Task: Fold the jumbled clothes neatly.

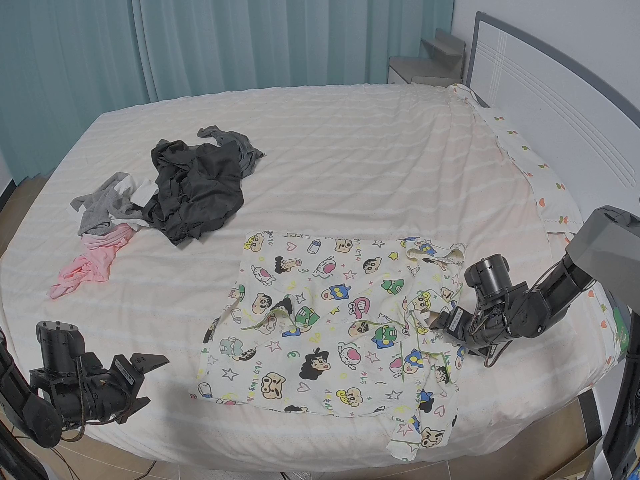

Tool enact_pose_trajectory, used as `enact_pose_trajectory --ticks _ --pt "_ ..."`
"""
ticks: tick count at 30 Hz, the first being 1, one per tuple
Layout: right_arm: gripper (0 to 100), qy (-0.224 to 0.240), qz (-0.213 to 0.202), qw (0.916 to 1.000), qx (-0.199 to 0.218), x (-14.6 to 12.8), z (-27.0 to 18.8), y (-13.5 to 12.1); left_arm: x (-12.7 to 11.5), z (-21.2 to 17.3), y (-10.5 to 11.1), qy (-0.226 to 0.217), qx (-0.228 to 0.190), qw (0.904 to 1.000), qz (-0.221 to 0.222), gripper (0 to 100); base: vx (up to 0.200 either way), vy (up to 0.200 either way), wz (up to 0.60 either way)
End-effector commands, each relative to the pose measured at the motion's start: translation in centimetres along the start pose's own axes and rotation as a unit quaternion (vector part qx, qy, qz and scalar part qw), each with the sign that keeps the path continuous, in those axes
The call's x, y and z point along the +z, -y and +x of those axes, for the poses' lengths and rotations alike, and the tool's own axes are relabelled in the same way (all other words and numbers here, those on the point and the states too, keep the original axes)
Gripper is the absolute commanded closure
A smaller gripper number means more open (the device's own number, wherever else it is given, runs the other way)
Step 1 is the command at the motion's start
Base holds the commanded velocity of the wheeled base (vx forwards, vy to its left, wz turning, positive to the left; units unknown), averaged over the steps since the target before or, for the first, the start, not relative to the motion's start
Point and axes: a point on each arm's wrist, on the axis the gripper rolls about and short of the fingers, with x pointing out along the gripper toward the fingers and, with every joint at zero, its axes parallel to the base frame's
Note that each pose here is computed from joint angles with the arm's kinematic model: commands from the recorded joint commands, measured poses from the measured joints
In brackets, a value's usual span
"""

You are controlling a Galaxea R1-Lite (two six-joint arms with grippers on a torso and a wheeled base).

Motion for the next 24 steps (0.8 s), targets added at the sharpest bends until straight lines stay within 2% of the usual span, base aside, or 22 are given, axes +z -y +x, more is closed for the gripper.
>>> enact_pose_trajectory --ticks 1,2,3,5,6,7,10,12,19,24 --pt "0 -0.006 0.019 0.9998 0.008 0.2 0.4 -0.3 -0.2 -0.2 -0.3 -0.003 0.006 1.0 -0.002 0 0.0 0.0 0.0" --pt "0 -0.013 0.055 0.9983 0.016 0.8 0.5 -0.4 -0.3 -0.2 -0.3 -0.004 0.007 1.0 -0.002 0 0.0 0.0 0.0" --pt "0 -0.018 0.073 0.997 0.017 1.0 0.6 -0.2 -0.2 -0.2 -0.3 -0.004 0.007 1.0 -0.003 0 0.0 0.0 0.0" --pt "0 -0.023 0.105 0.994 0.021 1.6 0.7 0.1 -0.3 -0.2 -0.3 -0.004 0.007 1.0 -0.002 0 0.0 0.0 0.0" --pt "0 -0.023 0.105 0.994 0.021 1.6 0.7 0.1 -0.3 -0.2 -0.3 -0.004 0.007 1.0 -0.002 0 0.0 0.0 0.0" --pt "0 -0.027 0.146 0.9887 0.019 2.4 0.9 0.7 -0.3 -0.2 -0.3 -0.005 0.007 1.0 -0.002 0 0.0 0.0 0.0" --pt "0 -0.044 0.206 0.9775 0.017 3.2 0.9 1.3 -0.3 -0.2 -0.3 -0.005 0.007 1.0 -0.002 0 0.0 0.0 0.0" --pt "0 -0.043 0.229 0.9723 0.014 3.6 0.7 1.5 -0.3 -0.2 -0.3 -0.005 0.007 1.0 -0.002 0 0.0 0.0 0.0" --pt "0 -0.045 0.233 0.9713 -0.002 3.0 0.5 2.1 -0.3 -0.2 -0.3 -0.004 0.006 1.0 -0.002 0 0.0 0.0 0.0" --pt "0 -0.049 0.223 0.9735 -0.002 2.5 0.9 1.5 -0.2 -0.2 -0.3 -0.002 0.005 1.0 -0.002 0 0.0 0.0 0.0"
